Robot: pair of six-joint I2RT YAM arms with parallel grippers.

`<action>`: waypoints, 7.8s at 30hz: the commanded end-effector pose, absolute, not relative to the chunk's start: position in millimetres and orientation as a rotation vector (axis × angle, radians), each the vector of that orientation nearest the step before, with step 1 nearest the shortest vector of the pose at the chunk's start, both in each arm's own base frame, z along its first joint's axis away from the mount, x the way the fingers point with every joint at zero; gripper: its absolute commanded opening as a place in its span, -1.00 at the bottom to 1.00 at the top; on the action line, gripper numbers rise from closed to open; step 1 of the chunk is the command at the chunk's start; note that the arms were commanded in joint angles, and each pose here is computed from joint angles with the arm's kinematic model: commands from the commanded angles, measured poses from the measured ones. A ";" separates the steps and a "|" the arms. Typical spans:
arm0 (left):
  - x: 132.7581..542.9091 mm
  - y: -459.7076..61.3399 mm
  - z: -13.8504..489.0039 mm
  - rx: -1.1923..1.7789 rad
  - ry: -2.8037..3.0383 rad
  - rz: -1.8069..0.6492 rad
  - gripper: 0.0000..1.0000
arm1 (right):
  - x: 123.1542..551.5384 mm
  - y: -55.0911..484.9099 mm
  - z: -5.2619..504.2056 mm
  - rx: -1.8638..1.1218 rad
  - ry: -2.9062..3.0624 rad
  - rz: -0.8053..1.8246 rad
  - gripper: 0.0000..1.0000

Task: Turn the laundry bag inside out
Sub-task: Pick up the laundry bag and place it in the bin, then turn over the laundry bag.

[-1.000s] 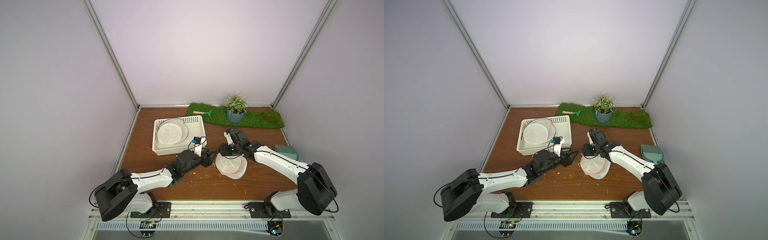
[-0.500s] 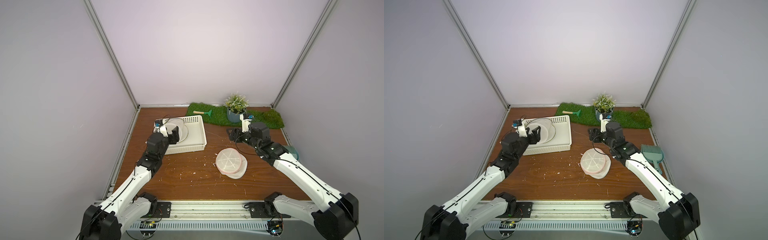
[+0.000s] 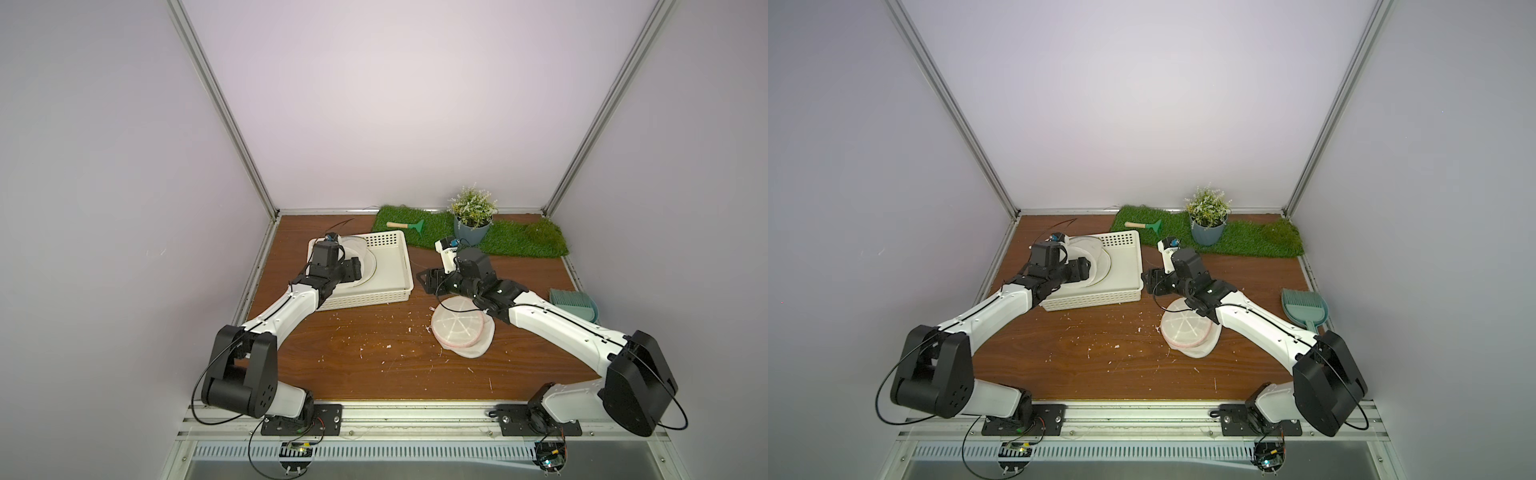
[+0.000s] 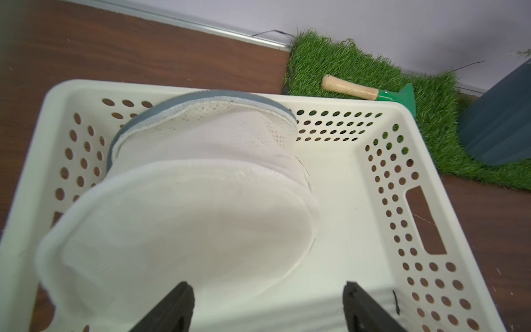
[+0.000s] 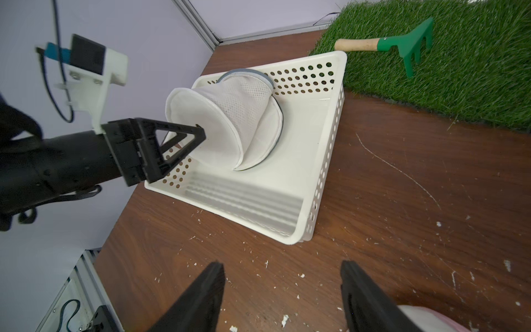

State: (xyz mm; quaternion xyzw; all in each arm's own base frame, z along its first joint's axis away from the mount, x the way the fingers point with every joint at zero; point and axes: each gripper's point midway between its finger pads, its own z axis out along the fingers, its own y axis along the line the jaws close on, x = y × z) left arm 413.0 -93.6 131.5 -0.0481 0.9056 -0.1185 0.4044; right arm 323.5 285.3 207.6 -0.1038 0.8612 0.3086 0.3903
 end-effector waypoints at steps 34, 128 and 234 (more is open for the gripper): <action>451.8 -78.2 199.1 -0.354 2.083 -0.022 -1.00 | 319.4 270.8 227.4 -0.219 2.097 0.776 0.40; 291.2 -286.9 278.2 1.347 1.658 -1.353 -1.00 | 304.9 238.7 353.2 -1.249 1.198 0.357 0.53; 283.1 -309.7 399.4 1.135 1.333 -0.472 -0.90 | 246.4 269.9 271.7 -1.093 1.950 0.707 -1.00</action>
